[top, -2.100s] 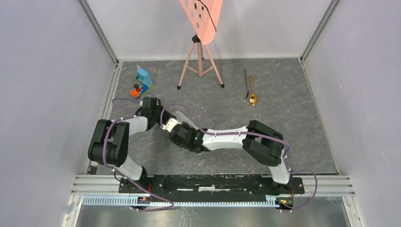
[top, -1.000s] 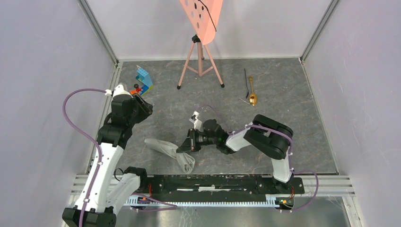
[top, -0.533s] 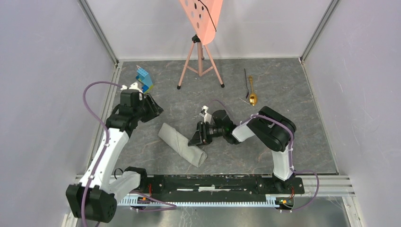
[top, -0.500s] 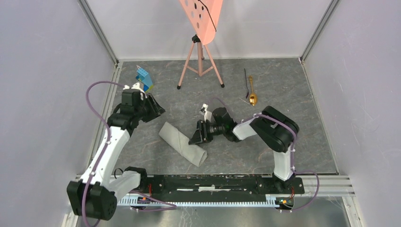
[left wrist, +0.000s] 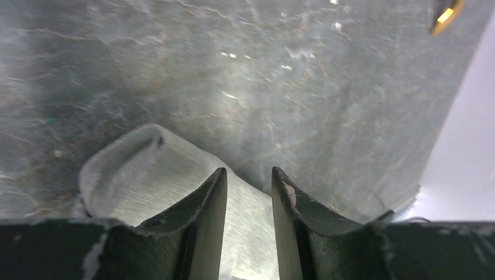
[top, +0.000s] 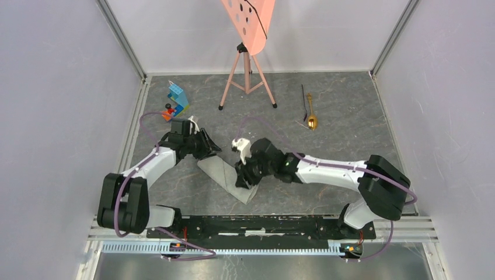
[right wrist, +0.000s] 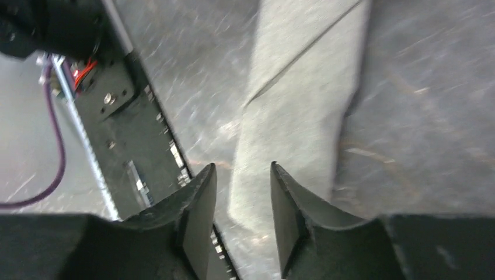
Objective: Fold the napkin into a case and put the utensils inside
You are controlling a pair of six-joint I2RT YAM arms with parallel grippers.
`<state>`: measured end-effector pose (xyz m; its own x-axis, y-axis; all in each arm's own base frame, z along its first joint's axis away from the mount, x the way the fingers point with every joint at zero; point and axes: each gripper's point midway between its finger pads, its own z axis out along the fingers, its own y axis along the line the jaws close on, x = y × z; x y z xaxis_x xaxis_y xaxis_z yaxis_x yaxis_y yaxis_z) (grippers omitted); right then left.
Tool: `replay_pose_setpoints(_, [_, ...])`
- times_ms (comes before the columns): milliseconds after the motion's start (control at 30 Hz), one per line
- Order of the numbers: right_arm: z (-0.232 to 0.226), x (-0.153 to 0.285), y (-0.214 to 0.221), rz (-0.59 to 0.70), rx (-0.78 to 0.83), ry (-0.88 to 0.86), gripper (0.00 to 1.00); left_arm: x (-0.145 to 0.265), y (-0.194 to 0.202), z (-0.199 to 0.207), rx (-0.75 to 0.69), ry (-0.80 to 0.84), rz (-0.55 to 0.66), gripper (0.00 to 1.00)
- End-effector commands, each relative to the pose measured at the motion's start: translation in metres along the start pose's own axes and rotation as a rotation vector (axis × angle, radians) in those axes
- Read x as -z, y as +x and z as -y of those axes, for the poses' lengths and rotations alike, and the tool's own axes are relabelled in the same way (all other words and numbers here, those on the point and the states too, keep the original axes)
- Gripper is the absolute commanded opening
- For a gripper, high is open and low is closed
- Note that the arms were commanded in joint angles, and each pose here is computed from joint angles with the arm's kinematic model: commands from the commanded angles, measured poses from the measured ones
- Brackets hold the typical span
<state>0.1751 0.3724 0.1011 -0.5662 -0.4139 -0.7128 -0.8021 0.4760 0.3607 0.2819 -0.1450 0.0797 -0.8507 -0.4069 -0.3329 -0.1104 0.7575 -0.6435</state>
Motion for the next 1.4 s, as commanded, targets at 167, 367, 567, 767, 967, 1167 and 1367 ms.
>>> replay_pose_setpoints(167, [0.03, -0.008, 0.073, -0.063, 0.033, 0.107, 0.38, -0.025, -0.018, -0.088, 0.079, -0.375, 0.14, 0.41])
replay_pose_setpoints(367, [0.092, 0.008, 0.06, -0.117, 0.13, 0.374, 0.39, -0.01, -0.019, -0.077, 0.075, -0.346, 0.163, 0.42])
replay_pose_setpoints(567, [0.092, 0.033, -0.006, -0.089, 0.232, 0.505, 0.53, 0.044, -0.024, -0.029, 0.029, -0.213, 0.24, 0.52])
replay_pose_setpoints(767, [0.016, 0.027, 0.016, 0.025, -0.034, 0.144, 0.73, 0.091, -0.015, 0.031, -0.105, 0.014, 0.252, 0.72])
replay_pose_setpoints(967, [-0.031, 0.014, 0.031, 0.125, -0.242, -0.147, 0.76, 0.094, -0.004, 0.051, -0.178, 0.107, 0.154, 0.79])
replay_pose_setpoints(1167, [-0.022, -0.01, 0.027, 0.186, -0.424, -0.17, 0.63, 0.089, -0.002, 0.056, -0.188, 0.133, 0.113, 0.81])
replay_pose_setpoints(1367, [0.066, -0.027, -0.001, 0.277, -0.473, 0.036, 0.58, 0.096, -0.003, 0.058, -0.204, 0.135, 0.134, 0.81])
